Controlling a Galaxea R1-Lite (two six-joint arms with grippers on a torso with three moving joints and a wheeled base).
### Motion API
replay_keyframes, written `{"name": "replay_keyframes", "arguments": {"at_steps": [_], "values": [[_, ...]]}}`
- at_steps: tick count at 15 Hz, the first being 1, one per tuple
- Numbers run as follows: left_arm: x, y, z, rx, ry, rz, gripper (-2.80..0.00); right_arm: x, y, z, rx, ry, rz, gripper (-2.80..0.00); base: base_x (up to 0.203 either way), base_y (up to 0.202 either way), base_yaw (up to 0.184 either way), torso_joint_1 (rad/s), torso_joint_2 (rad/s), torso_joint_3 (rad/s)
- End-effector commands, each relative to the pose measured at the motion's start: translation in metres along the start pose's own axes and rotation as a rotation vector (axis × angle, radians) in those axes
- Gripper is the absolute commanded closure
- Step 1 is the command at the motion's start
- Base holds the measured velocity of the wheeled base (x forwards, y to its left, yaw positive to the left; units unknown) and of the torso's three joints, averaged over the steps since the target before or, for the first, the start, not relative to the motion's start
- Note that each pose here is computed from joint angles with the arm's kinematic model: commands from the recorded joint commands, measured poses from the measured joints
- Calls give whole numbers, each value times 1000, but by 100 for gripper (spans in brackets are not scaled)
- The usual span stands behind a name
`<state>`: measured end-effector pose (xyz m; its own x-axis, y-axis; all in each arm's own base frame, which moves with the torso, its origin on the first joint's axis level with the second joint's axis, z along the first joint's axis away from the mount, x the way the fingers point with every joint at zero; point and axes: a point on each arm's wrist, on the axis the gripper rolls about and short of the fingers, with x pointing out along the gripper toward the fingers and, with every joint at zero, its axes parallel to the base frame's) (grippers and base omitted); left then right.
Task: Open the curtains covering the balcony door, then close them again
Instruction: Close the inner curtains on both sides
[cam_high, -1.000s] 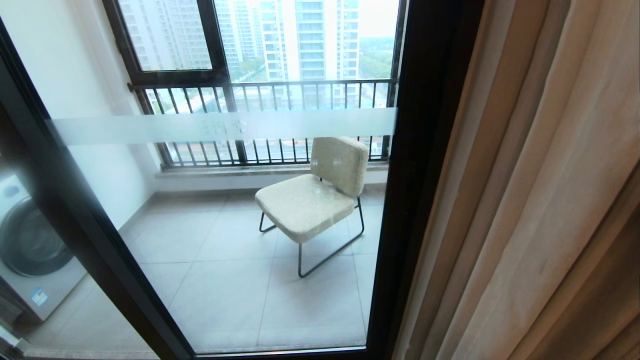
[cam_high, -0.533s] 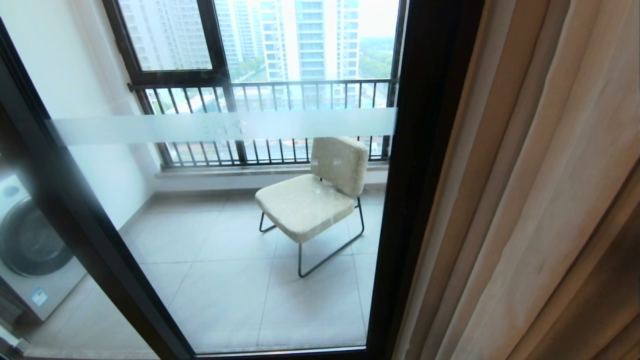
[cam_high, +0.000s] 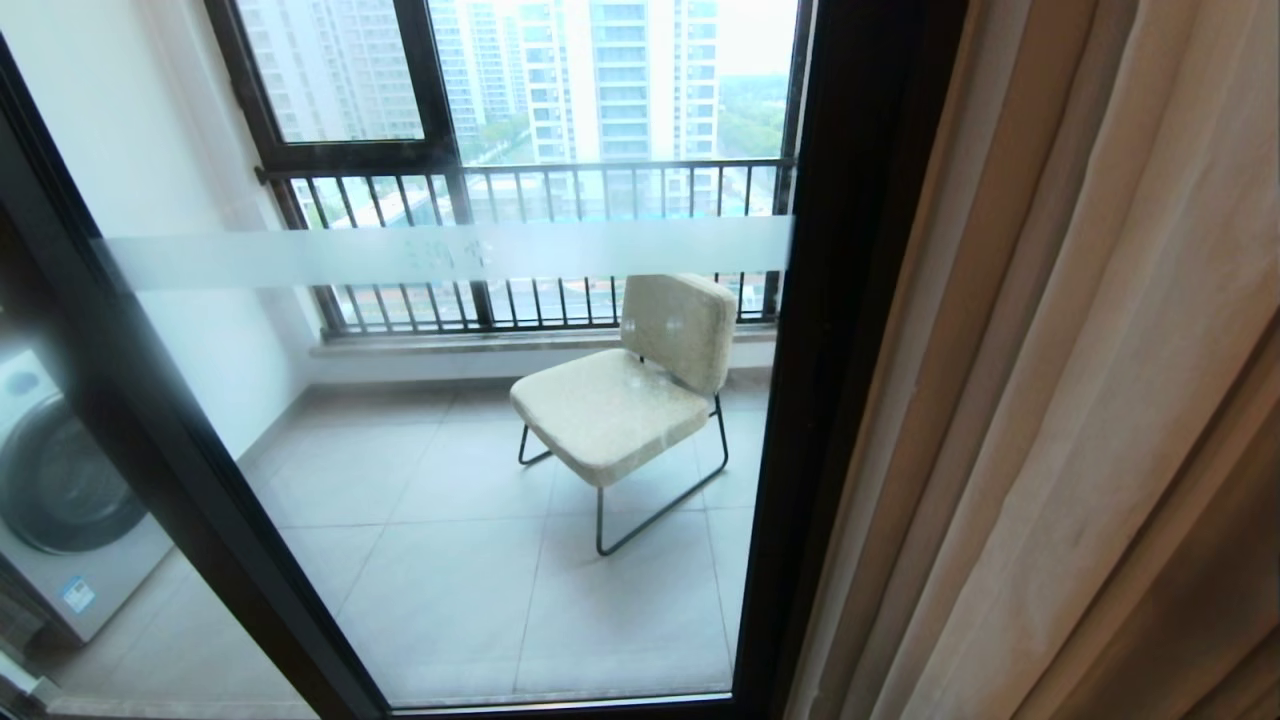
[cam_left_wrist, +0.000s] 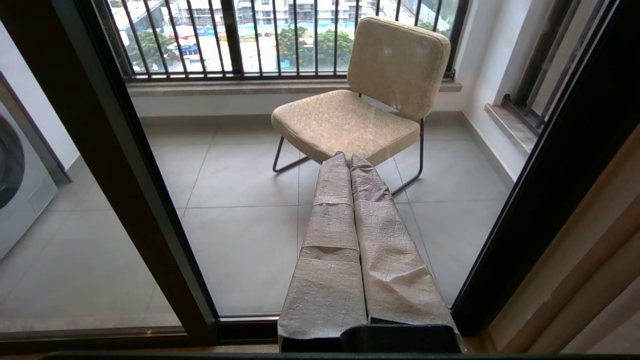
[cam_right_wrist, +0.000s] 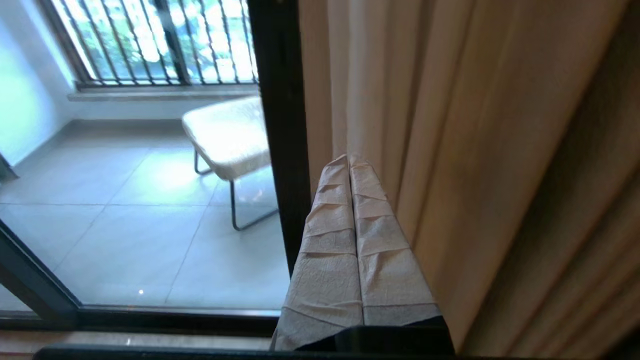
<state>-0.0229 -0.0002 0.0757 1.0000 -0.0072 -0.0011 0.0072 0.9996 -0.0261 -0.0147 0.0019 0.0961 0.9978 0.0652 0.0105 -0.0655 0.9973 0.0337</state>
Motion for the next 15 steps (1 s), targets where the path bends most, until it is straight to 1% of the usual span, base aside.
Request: {"name": "replay_keyframes", "arguments": {"at_steps": [1, 2, 3, 5, 6, 10, 15], "values": [[0, 0, 0, -1, -1, 0, 0, -12, -2, -14, 27, 13, -78, 0, 0, 0, 0, 0, 0, 0], [0, 0, 0, -2, -1, 0, 0, -10, -3, -20, 25, 28, -129, 0, 0, 0, 0, 0, 0, 0], [0, 0, 0, -2, -1, 0, 0, -9, -4, -20, 27, 18, -141, 0, 0, 0, 0, 0, 0, 0], [0, 0, 0, -2, -1, 0, 0, -9, -3, -20, -4, 8, -124, 0, 0, 0, 0, 0, 0, 0], [0, 0, 0, -2, -1, 0, 0, -9, -3, -20, -2, 6, -124, 0, 0, 0, 0, 0, 0, 0], [0, 0, 0, -2, -1, 0, 0, -9, -3, -19, 62, -2, -128, 0, 0, 0, 0, 0, 0, 0], [0, 0, 0, -2, -1, 0, 0, -9, -3, -19, 62, -3, -128, 0, 0, 0, 0, 0, 0, 0]]}}
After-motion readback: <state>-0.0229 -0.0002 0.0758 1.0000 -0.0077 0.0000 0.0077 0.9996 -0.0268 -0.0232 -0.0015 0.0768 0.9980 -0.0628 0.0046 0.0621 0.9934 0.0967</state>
